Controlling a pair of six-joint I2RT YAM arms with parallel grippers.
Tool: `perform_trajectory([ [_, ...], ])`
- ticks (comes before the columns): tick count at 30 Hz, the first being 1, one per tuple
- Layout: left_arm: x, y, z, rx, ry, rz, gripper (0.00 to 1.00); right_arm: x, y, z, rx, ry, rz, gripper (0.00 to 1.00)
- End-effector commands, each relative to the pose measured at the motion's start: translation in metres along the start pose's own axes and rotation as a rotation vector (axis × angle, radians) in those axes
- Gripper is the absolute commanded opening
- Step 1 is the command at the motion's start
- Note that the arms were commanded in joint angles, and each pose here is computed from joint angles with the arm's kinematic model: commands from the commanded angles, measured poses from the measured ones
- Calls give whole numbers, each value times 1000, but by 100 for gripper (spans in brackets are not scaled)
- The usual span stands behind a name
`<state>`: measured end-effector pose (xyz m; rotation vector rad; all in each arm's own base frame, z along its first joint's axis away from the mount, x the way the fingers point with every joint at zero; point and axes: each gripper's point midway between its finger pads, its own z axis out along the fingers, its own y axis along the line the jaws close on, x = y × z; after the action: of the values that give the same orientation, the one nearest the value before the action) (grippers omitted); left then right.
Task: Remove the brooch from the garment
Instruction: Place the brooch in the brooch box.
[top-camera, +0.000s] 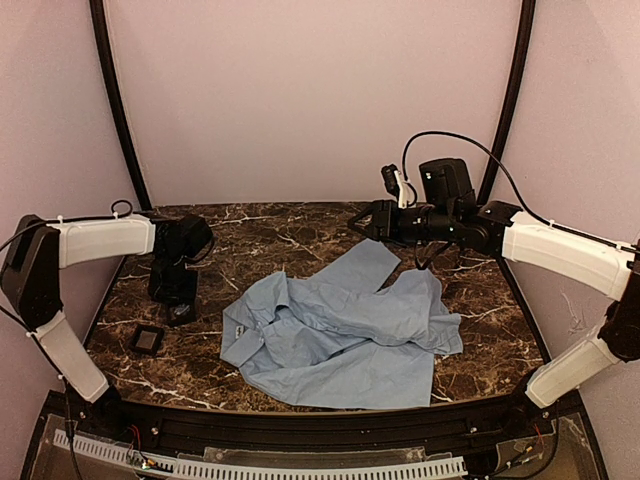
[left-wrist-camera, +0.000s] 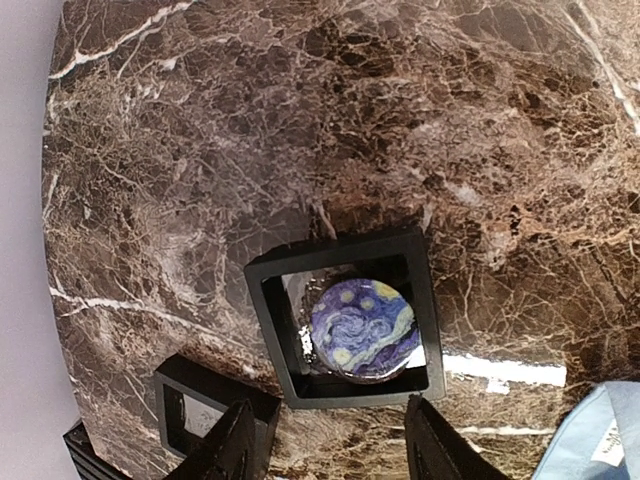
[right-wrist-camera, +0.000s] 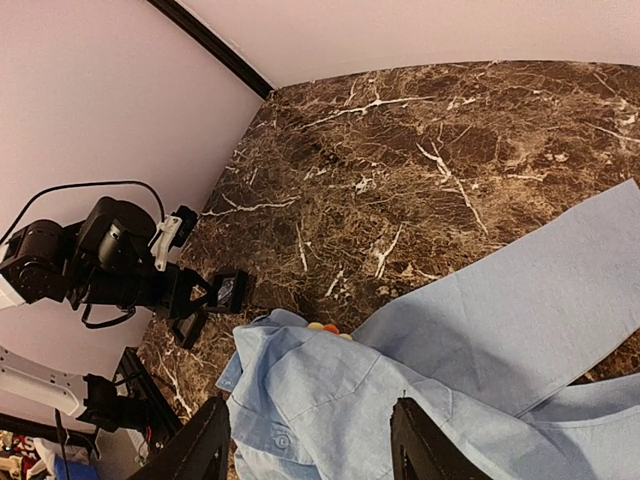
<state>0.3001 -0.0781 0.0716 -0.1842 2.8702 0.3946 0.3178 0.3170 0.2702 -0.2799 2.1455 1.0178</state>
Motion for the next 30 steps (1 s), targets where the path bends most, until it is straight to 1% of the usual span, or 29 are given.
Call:
perform_trajectory([
  [1,3,2,-8,37,-13,-36,53,-1,4,1,-21,-17,-12,54],
  [4,1,3,-12,42,-23,-40,55,0,4,1,-19,-16,-14,54],
  [6,-1,3,-15,51,-36,-47,58,0,3,0,-18,-15,-17,54],
  [8,-4,3,-21,66,-57,-56,64,1,2,-2,-14,-14,-21,55],
  [10,-9,3,-29,91,-90,-73,73,2,2,-3,-11,-10,-35,56],
  [11,-13,3,-36,112,-118,-85,81,3,1,-4,-6,-6,-43,59],
  [12,-15,3,-40,125,-131,-91,85,4,2,-5,-3,0,-56,62],
  [13,-19,2,-48,153,-161,-99,92,4,1,-5,5,7,-70,65],
  [15,-28,-2,-64,216,-213,-104,98,8,-4,-8,38,40,-97,69],
  [18,-43,-15,-91,344,-300,-97,99,12,-10,-13,87,79,-145,75],
  [20,-50,-32,-113,476,-349,-60,99,16,-13,-14,103,107,-173,76],
  [21,-49,-44,-126,570,-348,-40,99,19,-14,-14,109,124,-186,77],
  [22,-55,-53,-138,639,-383,-32,99,22,-14,-13,105,141,-197,77],
  [24,-52,-80,-161,826,-376,10,99,30,-11,-7,70,181,-214,78],
  [26,-54,-97,-175,930,-384,33,99,37,3,-1,-6,212,-239,78],
  [27,-54,-106,-181,965,-395,48,99,42,10,3,-42,229,-257,78],
  [28,-53,-116,-184,996,-377,70,99,48,20,7,-73,248,-285,78],
  [30,-50,-134,-189,1030,-364,116,99,62,25,19,-91,284,-310,78],
])
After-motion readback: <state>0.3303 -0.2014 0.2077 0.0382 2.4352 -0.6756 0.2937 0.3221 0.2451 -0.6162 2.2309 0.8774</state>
